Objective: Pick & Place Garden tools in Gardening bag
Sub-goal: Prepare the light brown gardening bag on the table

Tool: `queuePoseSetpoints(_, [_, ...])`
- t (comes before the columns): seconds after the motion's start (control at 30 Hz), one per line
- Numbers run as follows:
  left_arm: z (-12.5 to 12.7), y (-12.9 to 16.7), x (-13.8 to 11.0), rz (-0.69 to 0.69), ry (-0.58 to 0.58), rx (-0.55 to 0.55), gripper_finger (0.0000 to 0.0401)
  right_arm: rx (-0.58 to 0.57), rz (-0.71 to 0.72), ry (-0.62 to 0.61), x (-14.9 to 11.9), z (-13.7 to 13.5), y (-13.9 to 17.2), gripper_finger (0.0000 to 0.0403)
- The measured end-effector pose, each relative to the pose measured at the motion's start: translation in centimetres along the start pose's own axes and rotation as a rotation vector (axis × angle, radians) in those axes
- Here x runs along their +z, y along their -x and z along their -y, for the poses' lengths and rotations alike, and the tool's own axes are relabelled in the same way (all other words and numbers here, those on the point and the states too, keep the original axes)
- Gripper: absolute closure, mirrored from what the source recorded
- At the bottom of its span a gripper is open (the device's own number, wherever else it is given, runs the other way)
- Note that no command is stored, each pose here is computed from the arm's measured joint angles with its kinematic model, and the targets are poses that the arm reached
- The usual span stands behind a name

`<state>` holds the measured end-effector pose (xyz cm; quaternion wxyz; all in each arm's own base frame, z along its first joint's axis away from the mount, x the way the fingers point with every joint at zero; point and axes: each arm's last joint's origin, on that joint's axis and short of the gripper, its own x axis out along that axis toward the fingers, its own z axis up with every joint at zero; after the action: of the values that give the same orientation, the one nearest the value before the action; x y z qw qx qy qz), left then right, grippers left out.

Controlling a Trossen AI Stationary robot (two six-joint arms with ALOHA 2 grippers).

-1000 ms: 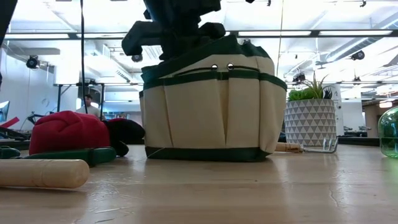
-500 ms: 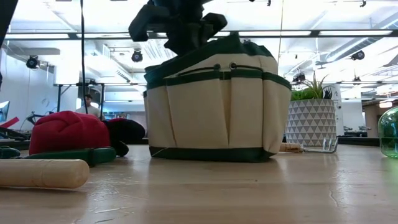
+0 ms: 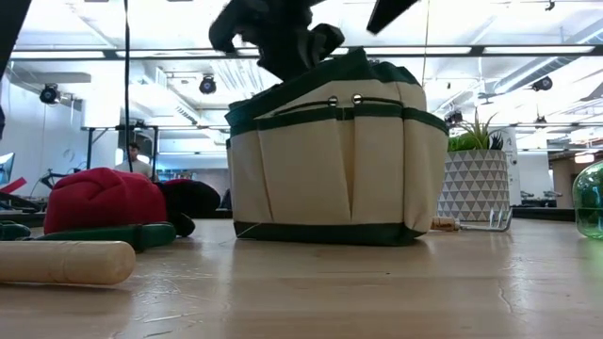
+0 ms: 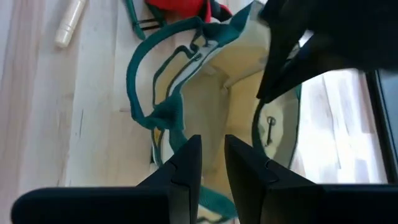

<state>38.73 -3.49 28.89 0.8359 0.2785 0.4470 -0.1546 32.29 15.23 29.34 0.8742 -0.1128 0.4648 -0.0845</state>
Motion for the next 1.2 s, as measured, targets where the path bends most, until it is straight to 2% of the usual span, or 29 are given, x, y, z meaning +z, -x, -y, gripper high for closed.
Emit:
queuePoseSetpoints(0.37, [-0.5,2.4,0.0,0.061,0.022,0.016,0.0396,-0.074,0.052,0.008,-1.7,0.3,-1.8,0.0343])
queuePoseSetpoints(0.6, [-0.6,2.5,-0.1,0.063,0.028,0.020,0.0396,-0.122,0.038,-0.021,-2.3,1.3,-3.7,0.0350])
queuePoseSetpoints(0.83, [-0.8,2.5,-0.2,0.069,0.038,0.009,0.0396,-0.137,0.033,-0.028,-2.6,1.9,-4.6,0.0392])
queuePoseSetpoints(1.2, [-1.1,2.4,-0.4,0.080,0.049,-0.005,0.0396,-0.143,0.058,-0.011,-2.3,2.7,-5.4,0.0395])
